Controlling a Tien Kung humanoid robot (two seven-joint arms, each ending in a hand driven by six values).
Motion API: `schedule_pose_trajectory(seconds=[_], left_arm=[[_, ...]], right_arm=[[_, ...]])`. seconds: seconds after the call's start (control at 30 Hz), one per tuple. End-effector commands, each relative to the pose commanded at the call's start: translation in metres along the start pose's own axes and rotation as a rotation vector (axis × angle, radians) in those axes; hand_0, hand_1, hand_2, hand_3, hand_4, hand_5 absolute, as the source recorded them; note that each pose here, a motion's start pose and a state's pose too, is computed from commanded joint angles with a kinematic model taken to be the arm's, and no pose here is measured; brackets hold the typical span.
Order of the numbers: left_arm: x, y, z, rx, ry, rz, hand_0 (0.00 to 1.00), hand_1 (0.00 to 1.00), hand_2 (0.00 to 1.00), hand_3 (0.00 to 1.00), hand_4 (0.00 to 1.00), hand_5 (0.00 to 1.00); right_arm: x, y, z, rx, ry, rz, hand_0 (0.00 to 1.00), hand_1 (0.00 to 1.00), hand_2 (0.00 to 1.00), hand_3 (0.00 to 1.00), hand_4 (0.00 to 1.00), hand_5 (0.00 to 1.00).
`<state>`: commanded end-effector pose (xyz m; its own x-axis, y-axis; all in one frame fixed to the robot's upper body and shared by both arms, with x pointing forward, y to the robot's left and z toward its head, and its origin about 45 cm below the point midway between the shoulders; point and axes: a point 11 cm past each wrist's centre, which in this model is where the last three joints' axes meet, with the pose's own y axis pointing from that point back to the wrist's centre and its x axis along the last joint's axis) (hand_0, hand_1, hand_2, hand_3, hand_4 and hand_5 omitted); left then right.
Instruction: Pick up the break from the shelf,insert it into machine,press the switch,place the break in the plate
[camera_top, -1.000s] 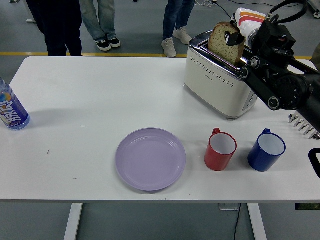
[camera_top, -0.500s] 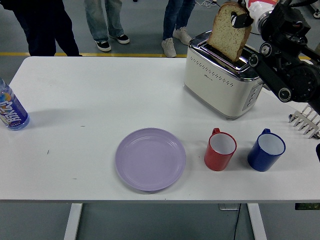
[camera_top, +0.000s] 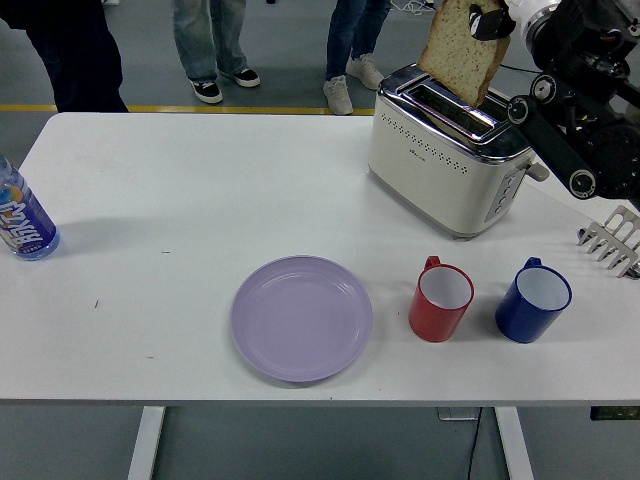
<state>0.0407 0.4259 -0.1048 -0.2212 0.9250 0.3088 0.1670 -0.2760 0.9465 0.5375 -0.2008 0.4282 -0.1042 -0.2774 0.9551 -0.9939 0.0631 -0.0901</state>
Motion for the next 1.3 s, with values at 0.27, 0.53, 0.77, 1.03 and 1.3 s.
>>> schedule_pose_trajectory(seconds=[0.27,0.53,0.77,1.03,1.3], left_arm=[[0.000,0.000,-0.001,0.001,0.001,0.000,0.333,0.437,0.587,0.718,0.595,0.998],[0.000,0.000,-0.001,0.003,0.002,-0.001,0.333,0.437,0.587,0.718,0.595,0.998],[0.000,-0.001,-0.004,0.008,0.002,-0.001,0.333,0.437,0.588,0.718,0.595,0.998],[0.000,-0.002,-0.006,0.013,0.000,0.001,0.334,0.438,0.589,0.718,0.593,0.998],[0.000,-0.002,-0.009,0.019,0.000,0.002,0.335,0.439,0.589,0.718,0.593,0.998]], right_arm=[[0.006,0.004,-0.004,0.008,-0.003,0.008,0.205,0.222,0.432,0.509,0.411,0.002],[0.013,0.012,-0.011,0.037,-0.011,0.025,0.202,0.220,0.432,0.509,0.406,0.002],[0.011,0.020,-0.017,0.066,-0.050,0.000,0.200,0.218,0.431,0.509,0.406,0.002],[0.012,0.029,-0.021,0.093,-0.047,0.002,0.198,0.217,0.431,0.509,0.403,0.002],[0.014,0.039,-0.027,0.127,-0.043,0.002,0.196,0.215,0.431,0.509,0.407,0.002]])
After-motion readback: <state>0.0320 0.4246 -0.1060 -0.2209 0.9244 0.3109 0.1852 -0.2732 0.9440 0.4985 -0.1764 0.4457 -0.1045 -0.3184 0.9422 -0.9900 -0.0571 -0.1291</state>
